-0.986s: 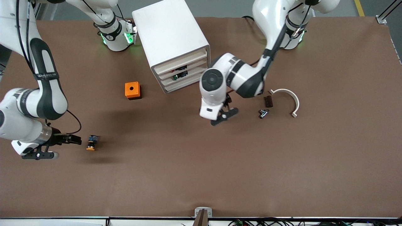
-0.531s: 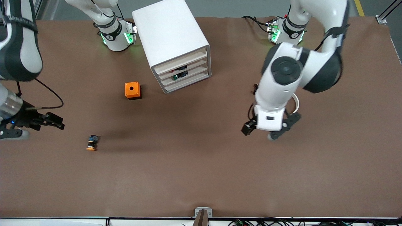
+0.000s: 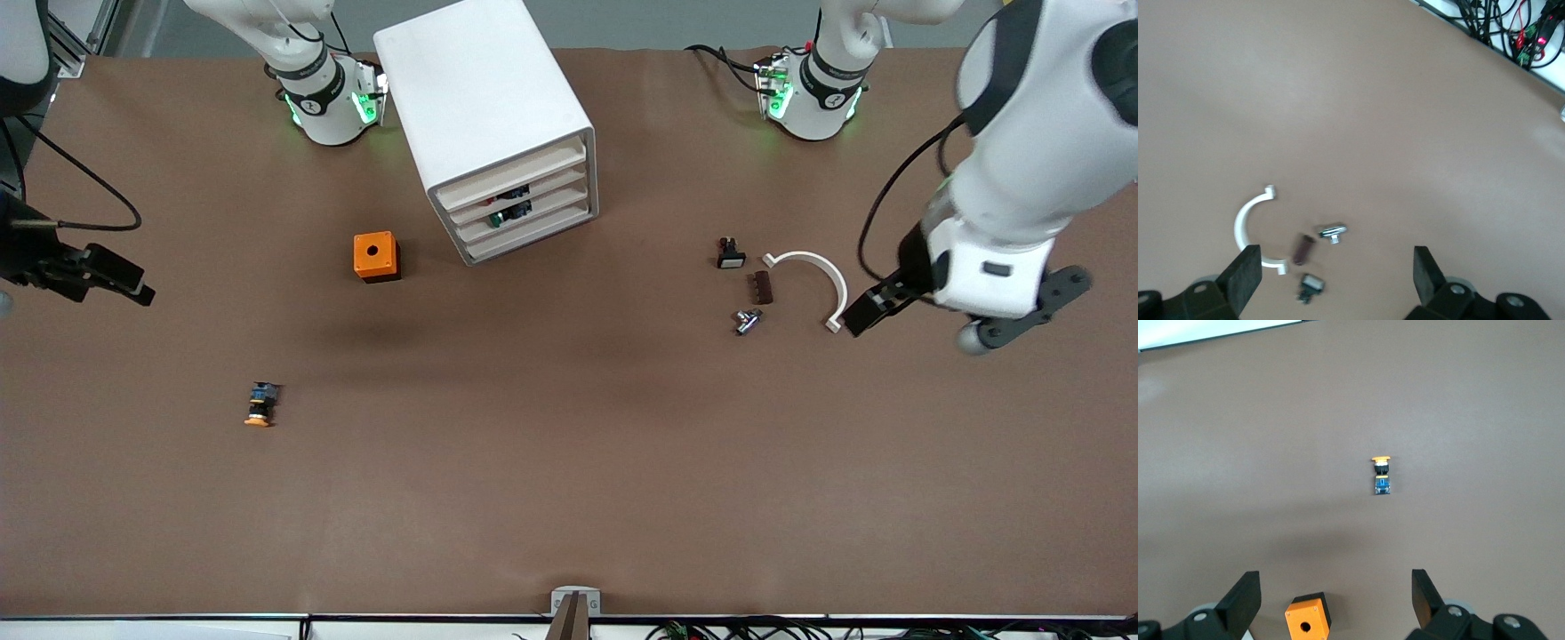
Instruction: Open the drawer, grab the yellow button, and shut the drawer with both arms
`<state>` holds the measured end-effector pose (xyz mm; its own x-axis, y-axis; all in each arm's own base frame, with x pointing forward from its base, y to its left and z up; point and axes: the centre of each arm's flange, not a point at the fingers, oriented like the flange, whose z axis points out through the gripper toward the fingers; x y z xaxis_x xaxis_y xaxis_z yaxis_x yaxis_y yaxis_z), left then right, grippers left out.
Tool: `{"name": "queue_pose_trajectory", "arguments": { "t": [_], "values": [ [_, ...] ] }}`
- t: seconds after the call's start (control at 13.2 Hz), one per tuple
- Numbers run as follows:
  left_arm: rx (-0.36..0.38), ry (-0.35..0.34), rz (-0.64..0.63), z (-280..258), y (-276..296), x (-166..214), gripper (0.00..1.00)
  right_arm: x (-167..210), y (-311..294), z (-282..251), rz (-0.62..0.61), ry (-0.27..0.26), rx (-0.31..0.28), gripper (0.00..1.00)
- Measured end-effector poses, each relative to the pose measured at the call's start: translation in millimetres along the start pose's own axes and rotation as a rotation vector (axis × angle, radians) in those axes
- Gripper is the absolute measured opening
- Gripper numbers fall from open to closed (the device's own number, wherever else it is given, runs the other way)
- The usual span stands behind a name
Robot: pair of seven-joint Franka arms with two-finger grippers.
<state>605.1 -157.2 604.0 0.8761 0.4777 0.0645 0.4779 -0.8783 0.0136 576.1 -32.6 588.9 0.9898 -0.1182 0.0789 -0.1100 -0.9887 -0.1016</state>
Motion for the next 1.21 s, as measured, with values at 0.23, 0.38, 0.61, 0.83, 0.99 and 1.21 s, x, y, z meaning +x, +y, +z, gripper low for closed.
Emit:
{"name": "queue_pose_trajectory", "arguments": {
  "t": [0.23,0.38,0.61,0.83,0.99,1.21],
  "values": [
    [-0.008,-0.010,0.058,-36,-50,9,1.00,-12,0,-6,-0.002,-0.023,-0.003,1.00],
    [-0.011,-0.015,0.130,-53,-87,13,1.00,-17,-1,-9,0.002,-0.041,-0.009,1.00],
    [-0.005,-0.029,0.237,-61,-135,5,1.00,-23,-7,-12,0.001,-0.062,-0.035,1.00],
    [0.013,-0.044,0.333,-59,-148,-25,1.00,-34,-18,-19,0.022,-0.083,-0.064,1.00],
    [0.028,-0.051,0.366,-56,-147,-43,1.00,-36,-19,-23,0.025,-0.079,-0.065,1.00],
    [0.038,-0.060,0.387,-51,-142,-55,1.00,-36,-20,-22,0.024,-0.079,-0.065,1.00]
  ]
}}
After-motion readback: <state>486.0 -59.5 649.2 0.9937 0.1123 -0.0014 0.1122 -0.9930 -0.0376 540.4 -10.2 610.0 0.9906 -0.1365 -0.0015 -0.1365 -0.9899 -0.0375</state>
